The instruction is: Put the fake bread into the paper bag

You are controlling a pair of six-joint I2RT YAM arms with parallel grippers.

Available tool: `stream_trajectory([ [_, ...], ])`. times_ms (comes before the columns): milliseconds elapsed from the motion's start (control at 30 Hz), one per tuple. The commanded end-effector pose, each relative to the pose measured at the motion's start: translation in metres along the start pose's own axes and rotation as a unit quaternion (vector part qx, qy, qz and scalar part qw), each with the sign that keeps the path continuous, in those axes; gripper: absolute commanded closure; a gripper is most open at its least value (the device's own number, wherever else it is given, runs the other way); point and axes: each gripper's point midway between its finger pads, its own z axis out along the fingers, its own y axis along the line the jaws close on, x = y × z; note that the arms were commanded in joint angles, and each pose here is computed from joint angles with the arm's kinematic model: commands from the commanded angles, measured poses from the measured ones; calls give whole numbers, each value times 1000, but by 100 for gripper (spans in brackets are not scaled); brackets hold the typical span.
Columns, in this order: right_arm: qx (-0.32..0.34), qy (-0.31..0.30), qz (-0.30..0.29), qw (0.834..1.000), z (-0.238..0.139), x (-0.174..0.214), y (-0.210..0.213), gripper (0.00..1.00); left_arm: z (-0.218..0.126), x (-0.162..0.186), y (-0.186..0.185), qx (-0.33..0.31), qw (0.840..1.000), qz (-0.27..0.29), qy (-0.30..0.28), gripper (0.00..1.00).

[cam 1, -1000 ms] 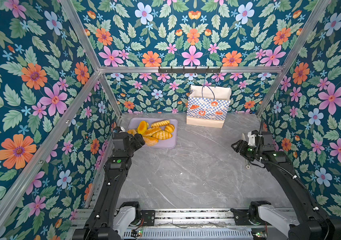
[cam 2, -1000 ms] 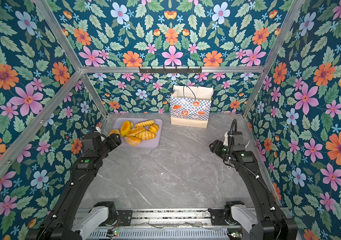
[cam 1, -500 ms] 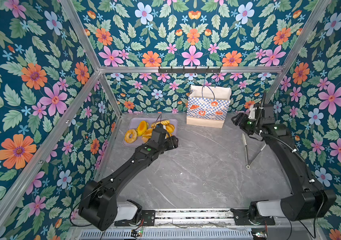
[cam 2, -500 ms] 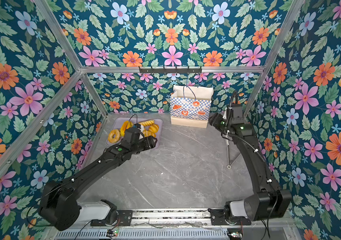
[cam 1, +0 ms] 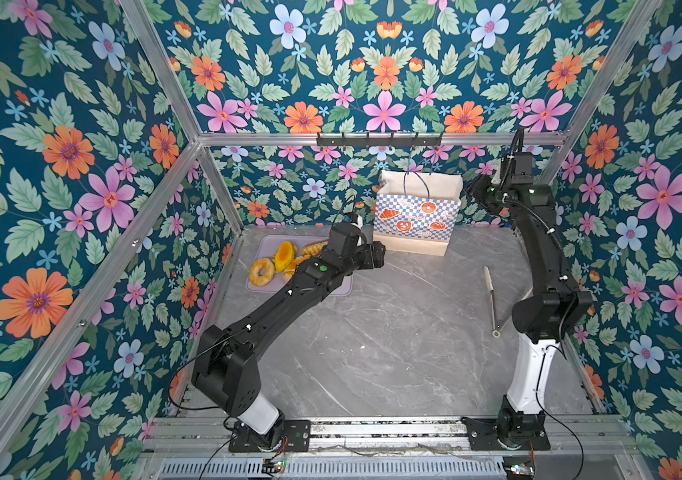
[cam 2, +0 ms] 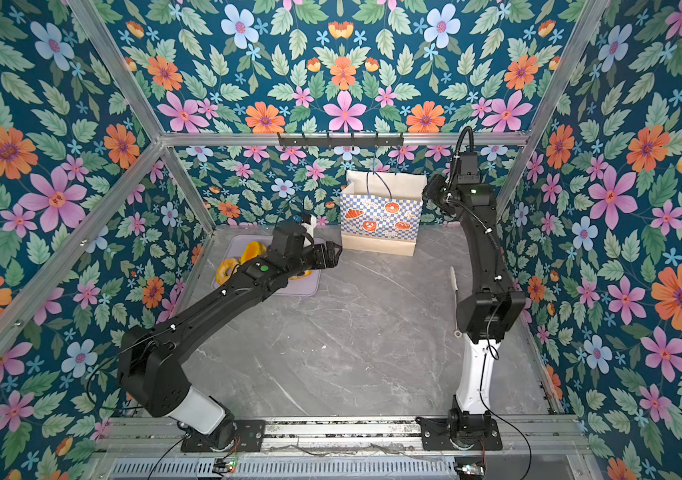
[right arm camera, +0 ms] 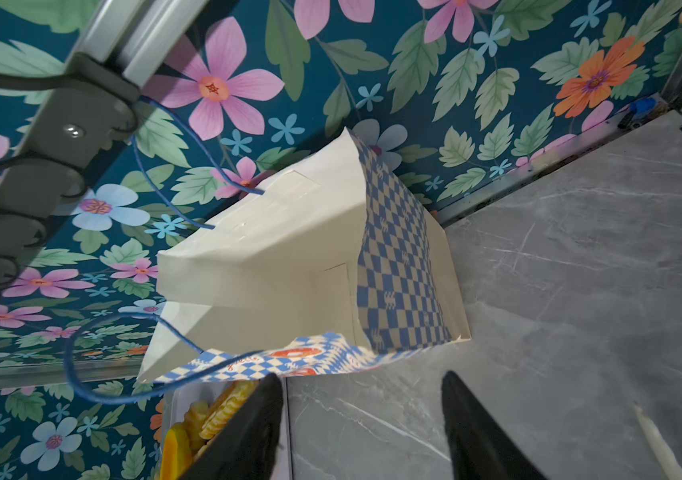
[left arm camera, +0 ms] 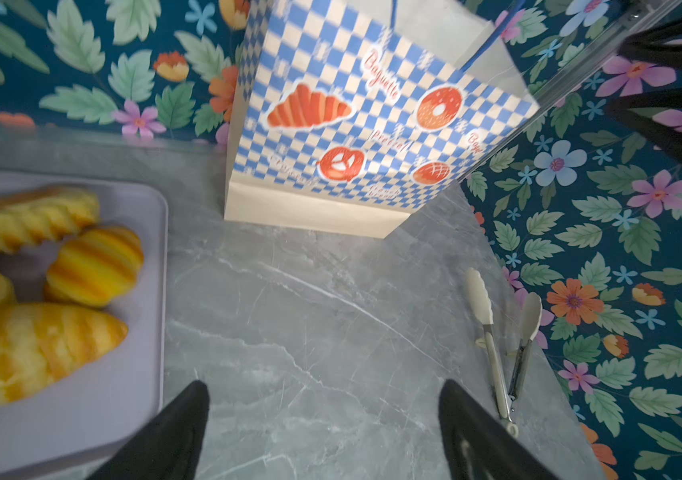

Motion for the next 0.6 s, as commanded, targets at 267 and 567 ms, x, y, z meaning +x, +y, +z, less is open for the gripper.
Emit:
stream_trajectory([
  [267, -35, 39, -10, 999, 56, 14, -7, 41, 31, -62, -18, 21, 998, 44, -34, 0],
  [567, -48, 44, -17, 998, 73, 19, -8, 57, 34, -47, -5, 8, 999, 28, -20, 0],
])
